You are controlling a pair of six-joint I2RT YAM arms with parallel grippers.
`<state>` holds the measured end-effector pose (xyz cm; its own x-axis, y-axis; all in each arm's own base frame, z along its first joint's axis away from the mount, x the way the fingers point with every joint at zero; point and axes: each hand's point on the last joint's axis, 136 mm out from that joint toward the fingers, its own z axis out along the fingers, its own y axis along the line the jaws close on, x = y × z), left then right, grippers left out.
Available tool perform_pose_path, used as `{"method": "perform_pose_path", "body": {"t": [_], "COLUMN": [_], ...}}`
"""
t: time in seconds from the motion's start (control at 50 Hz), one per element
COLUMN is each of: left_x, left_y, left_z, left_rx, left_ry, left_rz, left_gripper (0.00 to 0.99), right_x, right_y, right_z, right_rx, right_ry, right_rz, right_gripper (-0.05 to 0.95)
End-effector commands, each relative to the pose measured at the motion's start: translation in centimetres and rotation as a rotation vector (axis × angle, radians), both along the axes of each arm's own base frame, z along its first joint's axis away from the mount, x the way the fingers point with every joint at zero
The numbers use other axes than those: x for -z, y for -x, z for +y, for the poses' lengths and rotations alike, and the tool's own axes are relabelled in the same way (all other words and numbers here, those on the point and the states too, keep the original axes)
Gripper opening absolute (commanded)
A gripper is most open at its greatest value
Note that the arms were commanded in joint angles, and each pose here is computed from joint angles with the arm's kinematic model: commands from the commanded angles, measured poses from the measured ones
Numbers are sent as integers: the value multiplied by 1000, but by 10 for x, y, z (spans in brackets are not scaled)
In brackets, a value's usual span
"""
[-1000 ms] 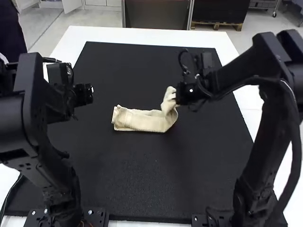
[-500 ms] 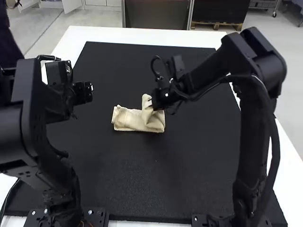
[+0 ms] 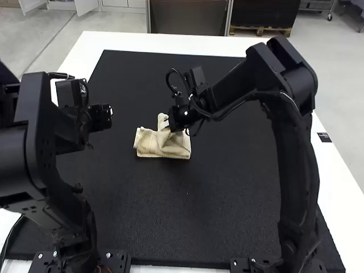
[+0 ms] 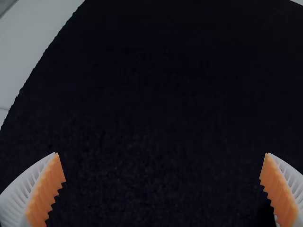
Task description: Fold the towel.
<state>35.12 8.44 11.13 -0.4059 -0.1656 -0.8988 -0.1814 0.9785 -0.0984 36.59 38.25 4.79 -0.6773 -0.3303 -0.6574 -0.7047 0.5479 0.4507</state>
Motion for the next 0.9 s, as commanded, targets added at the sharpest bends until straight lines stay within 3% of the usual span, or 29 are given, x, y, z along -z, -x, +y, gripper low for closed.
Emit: {"method": "perform_pose_path", "body": {"t": [0.0,0.06,0.16,0.32,0.56,0.62,0.74,0.88], "left_x": [-5,-5,-4,-1,5,4,4,4], "left_y": [1,1,1,3,7,6,6,6], "left_z": [4,4,3,2,0,0,0,0], "left_rx": [-3,-3,0,1,3,3,3,4], "left_ry": [-22,-24,-26,-27,-27,-27,-27,-27], "left_rz": [-15,-16,-17,-12,-8,-9,-9,-9], "left_gripper": [969,969,969,969,969,969,969,969], "right_x": [-14,-14,-18,-25,-37,-41,-47,-52], "right_y": [-4,-5,-6,3,32,40,54,57], "right_z": [14,15,18,25,36,39,44,48], "right_rx": [-1,9,22,4,-83,-108,-150,-166], "right_ry": [-34,-40,-61,-110,-149,-154,-160,-172], "right_rz": [-7,6,23,98,188,208,230,227], "right_gripper": [-20,-15,192,364,356,290,292,408]}}
